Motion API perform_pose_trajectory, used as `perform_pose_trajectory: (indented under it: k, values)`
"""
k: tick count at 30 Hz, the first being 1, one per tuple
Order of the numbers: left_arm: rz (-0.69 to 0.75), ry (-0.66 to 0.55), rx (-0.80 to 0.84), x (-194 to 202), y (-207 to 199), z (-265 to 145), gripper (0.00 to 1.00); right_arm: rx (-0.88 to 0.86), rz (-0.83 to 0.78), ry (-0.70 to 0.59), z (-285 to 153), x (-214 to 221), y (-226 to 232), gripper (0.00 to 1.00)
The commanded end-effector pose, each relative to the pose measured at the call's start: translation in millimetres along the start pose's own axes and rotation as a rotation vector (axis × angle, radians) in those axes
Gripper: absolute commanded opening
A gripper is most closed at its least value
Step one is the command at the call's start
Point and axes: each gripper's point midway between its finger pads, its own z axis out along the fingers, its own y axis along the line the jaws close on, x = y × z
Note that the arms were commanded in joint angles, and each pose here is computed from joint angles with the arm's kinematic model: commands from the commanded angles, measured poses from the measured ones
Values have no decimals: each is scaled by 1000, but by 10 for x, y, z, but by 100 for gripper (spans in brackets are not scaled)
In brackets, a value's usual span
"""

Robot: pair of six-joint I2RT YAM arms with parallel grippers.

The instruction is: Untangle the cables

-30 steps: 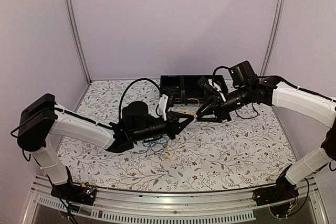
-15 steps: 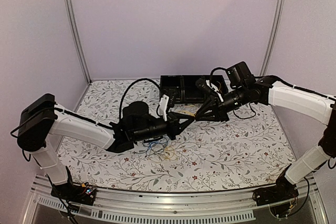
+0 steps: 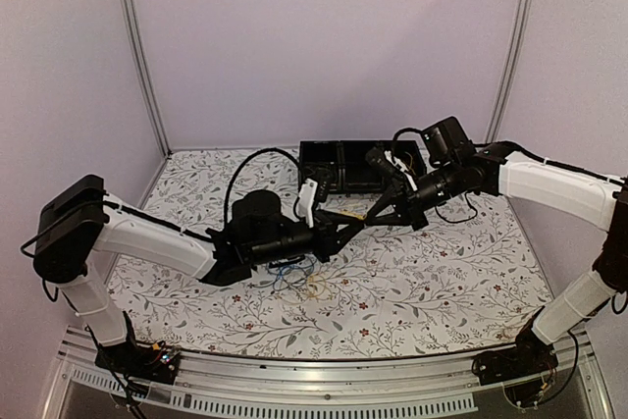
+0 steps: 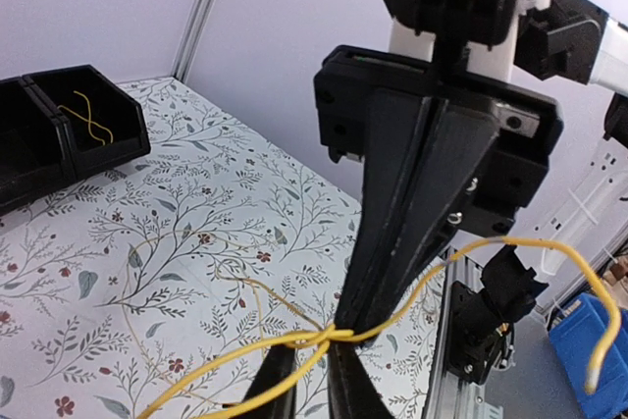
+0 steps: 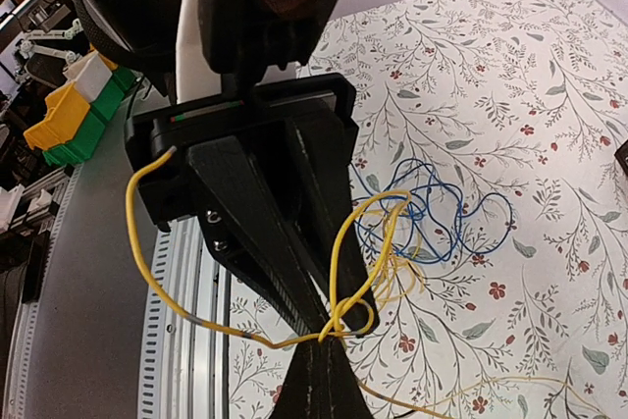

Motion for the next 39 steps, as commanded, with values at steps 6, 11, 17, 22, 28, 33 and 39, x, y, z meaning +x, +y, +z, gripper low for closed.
perform_pose_trajectory:
  k: [6,11,17,22,28,33,39]
  values:
    - [-95,-75,-169,-59,409,132,25,-171,-28,-60,-49,-145,353,0]
    - [-131,-115,-200,-106,544,123,19,-188,-28,-58,-52,-112,390,0]
    - [-140,-128,-205,-107,618,109,16,-184,-37,-65,-63,-101,406,0]
    - [-171,-73,-208,114,612,-60,24,-109,-41,-61,-62,-88,264,0]
    - [7,-77,6,240,20,-362,47,-80,-14,-78,-93,-84,135,0]
    - [27,-191,104,25,-229,-379,60,-125,0,-83,-63,-62,169,0]
    - [-38,-257,110,-131,-137,-284,56,-132,0,-82,-61,-66,174,0]
